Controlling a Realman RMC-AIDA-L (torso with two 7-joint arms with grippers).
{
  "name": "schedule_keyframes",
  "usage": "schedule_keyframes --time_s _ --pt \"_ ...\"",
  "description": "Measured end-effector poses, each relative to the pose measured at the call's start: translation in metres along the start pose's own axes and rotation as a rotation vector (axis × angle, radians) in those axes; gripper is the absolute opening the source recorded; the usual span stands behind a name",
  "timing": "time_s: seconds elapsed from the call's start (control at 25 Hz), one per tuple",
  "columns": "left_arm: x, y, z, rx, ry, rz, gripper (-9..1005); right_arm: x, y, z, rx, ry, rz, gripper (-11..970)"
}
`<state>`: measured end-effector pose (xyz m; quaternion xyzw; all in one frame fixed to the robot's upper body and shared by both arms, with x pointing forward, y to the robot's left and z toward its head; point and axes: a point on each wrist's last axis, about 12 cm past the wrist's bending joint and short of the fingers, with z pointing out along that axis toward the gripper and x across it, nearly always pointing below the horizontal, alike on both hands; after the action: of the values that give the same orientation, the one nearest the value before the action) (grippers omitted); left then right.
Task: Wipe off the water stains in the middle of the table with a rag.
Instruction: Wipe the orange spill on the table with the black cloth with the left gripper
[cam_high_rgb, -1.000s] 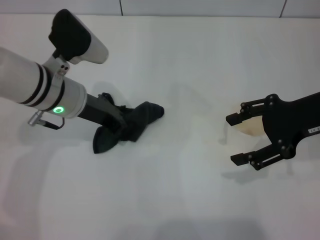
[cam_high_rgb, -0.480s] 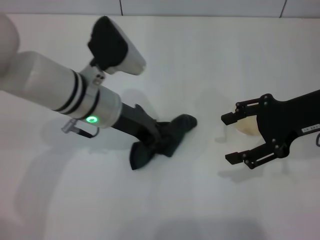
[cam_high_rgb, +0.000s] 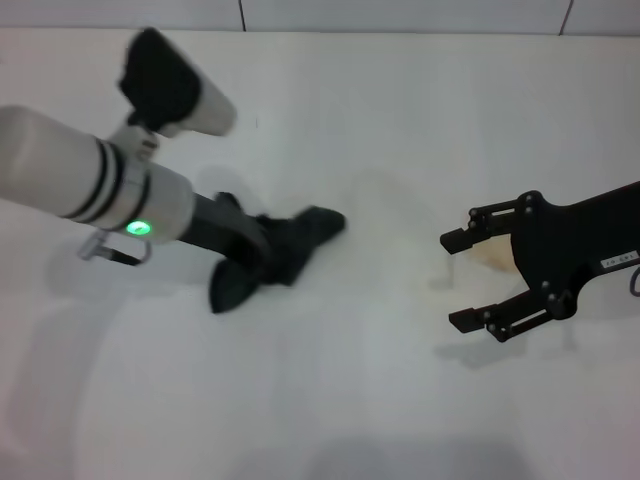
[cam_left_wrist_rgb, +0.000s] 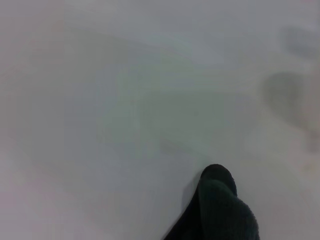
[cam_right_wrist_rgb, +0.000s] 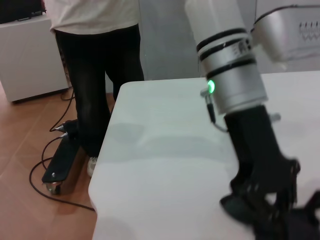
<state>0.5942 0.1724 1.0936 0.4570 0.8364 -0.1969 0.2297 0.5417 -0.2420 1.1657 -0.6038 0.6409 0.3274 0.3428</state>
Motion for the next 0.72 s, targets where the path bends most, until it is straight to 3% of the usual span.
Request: schedule_keyframes --time_s 0.16,0.32,0.4,0.72 --pt "0.009 0.018 -0.013 -0.063 -0.003 -0.050 108 0.000 0.000 0.001 -0.003 0.002 -0.002 828" --pt "0.010 0.019 -0.016 -0.044 0.000 -0.042 109 0.000 0.001 0.003 -0.011 0.005 -0.004 828" --pt "0.005 0.012 -0.013 -0.015 0.001 -0.010 109 0.000 0.000 0.003 -0.010 0.006 -0.005 828" --pt "-0.021 -0.038 0.003 0.156 -0.009 0.180 110 0.002 -0.001 0.002 0.013 0.005 0.001 828"
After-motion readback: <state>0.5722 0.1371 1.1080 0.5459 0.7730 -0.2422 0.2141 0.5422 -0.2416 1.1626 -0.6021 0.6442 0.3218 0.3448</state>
